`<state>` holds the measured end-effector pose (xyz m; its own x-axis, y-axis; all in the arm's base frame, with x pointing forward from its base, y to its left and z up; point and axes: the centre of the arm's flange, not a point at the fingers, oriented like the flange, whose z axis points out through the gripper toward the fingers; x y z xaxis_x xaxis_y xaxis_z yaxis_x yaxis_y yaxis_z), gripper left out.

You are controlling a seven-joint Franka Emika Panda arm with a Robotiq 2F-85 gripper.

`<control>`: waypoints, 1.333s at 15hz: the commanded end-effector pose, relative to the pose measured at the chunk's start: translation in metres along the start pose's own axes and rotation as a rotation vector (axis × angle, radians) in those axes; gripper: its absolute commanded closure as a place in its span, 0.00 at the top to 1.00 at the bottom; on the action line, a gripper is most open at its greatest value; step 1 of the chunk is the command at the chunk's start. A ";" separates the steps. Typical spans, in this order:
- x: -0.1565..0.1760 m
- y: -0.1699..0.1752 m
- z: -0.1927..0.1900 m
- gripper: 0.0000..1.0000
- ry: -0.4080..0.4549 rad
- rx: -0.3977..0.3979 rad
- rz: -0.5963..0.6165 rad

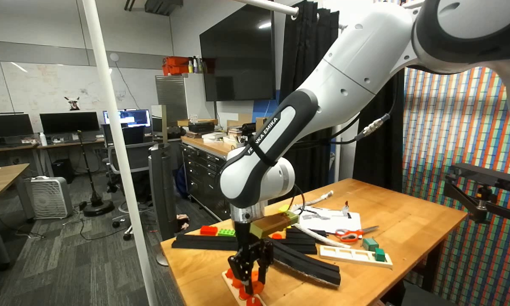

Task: Pick up the orange object from the table and put it on the wooden object

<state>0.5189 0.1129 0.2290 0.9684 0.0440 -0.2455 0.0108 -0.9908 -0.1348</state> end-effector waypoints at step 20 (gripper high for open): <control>-0.005 -0.006 0.020 0.24 0.063 0.039 -0.024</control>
<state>0.5140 0.1220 0.2123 0.9769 0.0572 -0.2061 0.0270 -0.9889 -0.1462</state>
